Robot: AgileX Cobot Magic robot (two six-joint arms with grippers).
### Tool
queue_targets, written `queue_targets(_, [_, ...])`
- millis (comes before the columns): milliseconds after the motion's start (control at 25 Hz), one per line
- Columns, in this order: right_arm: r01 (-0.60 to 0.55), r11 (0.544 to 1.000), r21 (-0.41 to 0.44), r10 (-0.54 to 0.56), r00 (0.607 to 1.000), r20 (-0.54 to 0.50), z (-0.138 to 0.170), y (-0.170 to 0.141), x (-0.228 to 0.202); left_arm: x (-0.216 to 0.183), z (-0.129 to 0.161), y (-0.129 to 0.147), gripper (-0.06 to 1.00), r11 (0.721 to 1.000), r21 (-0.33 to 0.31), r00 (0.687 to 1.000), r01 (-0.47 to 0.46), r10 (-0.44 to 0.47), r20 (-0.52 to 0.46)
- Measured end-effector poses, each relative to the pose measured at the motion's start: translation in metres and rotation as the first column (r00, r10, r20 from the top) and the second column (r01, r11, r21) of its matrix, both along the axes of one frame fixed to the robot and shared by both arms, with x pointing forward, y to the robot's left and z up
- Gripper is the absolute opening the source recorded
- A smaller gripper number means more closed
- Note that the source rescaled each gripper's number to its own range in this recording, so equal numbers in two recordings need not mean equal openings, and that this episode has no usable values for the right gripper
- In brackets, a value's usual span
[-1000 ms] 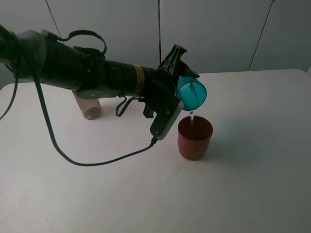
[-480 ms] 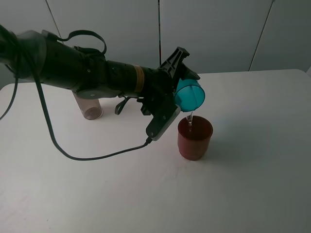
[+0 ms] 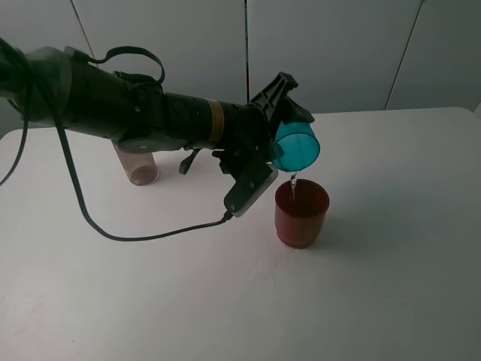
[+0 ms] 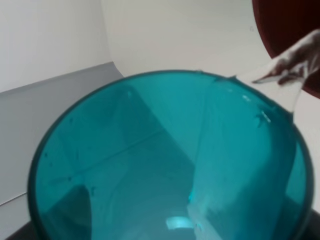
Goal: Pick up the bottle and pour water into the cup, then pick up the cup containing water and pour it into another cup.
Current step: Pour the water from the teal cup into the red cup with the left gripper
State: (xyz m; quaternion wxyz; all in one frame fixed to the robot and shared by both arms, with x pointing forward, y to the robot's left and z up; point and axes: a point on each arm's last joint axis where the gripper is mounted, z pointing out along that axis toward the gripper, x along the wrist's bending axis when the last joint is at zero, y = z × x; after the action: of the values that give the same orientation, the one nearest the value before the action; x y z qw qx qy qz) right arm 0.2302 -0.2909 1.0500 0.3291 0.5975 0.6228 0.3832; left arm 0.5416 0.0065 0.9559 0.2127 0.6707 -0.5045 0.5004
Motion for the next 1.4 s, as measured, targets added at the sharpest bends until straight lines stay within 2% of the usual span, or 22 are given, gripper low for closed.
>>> queue_targets(120, [0.000,1.000,0.000,0.000,1.000,0.000,0.0000,0.0000,0.0000,-0.0006,0.0012,-0.0009,0.30,1.000,-0.009,1.000,0.014,-0.014,0.013])
queue_targets(480, [0.000,1.000,0.000,0.000,1.000,0.000,0.0000,0.0000,0.0000,-0.0009,0.0018,-0.0014,0.30,0.997,0.037,0.993,0.061,-0.064,0.101])
queue_targets(920, [0.000,1.000,0.000,0.000,1.000,0.000,0.0000,0.0000,0.0000,-0.0027,0.0020,-0.0033,0.30,0.997,0.040,0.991,0.073,-0.077,0.111])
queue_targets(1240, [0.000,1.000,0.000,0.000,1.000,0.000,0.0000,0.0000,0.0000,-0.0027,0.0020,-0.0033,0.30,0.998,0.014,0.996,0.055,-0.055,0.071])
queue_targets(1360, [0.000,1.000,0.000,0.000,1.000,0.000,0.0000,0.0000,0.0000,-0.0027,0.0020,-0.0033,0.30,0.999,-0.032,1.000,0.016,-0.016,-0.007])
queue_targets(1400, [0.000,1.000,0.000,0.000,1.000,0.000,0.0000,0.0000,0.0000,-0.0025,0.0022,-0.0033,0.30,0.997,-0.070,0.997,-0.022,0.017,-0.073])
